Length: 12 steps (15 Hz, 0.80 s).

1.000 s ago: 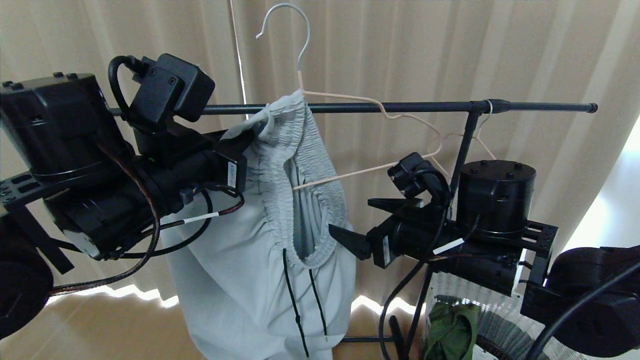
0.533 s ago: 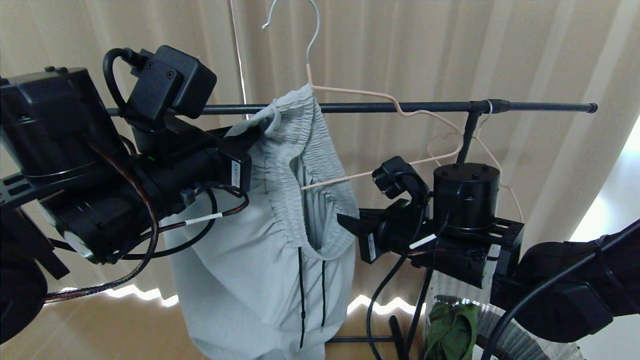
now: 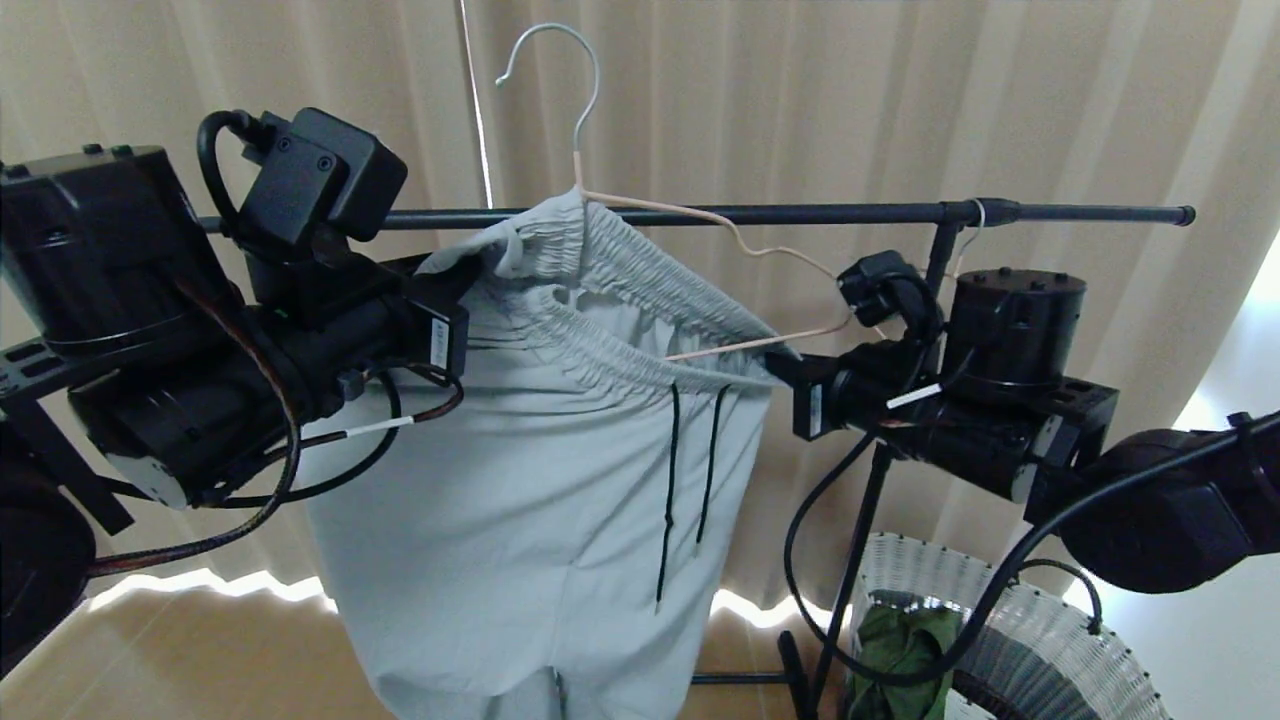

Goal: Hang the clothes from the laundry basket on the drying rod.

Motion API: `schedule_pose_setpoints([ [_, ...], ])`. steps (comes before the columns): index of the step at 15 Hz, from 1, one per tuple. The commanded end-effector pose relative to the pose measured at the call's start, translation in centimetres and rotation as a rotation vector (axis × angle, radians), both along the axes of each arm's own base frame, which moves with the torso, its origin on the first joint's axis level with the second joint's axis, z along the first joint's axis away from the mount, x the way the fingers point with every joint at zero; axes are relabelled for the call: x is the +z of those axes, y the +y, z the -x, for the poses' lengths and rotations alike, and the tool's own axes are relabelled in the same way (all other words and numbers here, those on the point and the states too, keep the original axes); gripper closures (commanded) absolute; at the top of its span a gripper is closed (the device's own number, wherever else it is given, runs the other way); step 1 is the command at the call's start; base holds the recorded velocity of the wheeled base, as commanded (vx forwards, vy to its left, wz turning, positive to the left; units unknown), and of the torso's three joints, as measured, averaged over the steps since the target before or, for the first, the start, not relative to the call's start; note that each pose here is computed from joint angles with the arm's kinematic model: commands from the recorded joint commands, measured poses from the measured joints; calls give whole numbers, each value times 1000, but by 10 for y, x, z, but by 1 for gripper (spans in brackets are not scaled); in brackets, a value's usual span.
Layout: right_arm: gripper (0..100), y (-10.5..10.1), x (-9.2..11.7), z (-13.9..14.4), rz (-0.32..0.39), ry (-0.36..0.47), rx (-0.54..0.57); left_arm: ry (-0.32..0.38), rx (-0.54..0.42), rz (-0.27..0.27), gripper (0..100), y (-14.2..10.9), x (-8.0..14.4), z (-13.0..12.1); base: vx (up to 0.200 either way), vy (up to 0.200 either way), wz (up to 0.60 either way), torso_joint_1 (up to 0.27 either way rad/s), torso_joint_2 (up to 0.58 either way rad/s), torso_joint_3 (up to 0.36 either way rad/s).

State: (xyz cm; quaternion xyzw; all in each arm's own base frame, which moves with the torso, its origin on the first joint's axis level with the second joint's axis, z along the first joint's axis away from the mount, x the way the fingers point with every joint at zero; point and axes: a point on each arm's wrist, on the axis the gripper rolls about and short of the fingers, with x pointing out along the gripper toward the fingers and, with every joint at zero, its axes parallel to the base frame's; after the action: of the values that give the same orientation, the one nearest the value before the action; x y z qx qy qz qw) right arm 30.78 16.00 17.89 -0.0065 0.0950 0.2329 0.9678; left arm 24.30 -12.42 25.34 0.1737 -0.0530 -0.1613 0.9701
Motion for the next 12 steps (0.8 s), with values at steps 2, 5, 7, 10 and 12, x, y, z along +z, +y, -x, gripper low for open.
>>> schedule_pose_setpoints([
  [2,100,-24,12,-20,-20,-41,-89,-2,22,-33,100,5,-3,-1,0,0,0,0,0,0],
  [5,100,-39,15,-30,-23,-55,-136,4,68,-146,100,19,-18,-1,0,0,0,0,0,0],
  [7,100,-41,16,-30,-23,-56,-141,5,82,-163,100,23,-24,-1,0,0,0,0,0,0],
  [10,100,-41,18,-28,-26,-60,-136,21,95,-218,100,27,-33,-1,0,0,0,0,0,0],
  [12,100,-28,23,-22,-31,-66,-92,33,92,-231,100,27,-38,-1,0,0,0,0,0,0],
])
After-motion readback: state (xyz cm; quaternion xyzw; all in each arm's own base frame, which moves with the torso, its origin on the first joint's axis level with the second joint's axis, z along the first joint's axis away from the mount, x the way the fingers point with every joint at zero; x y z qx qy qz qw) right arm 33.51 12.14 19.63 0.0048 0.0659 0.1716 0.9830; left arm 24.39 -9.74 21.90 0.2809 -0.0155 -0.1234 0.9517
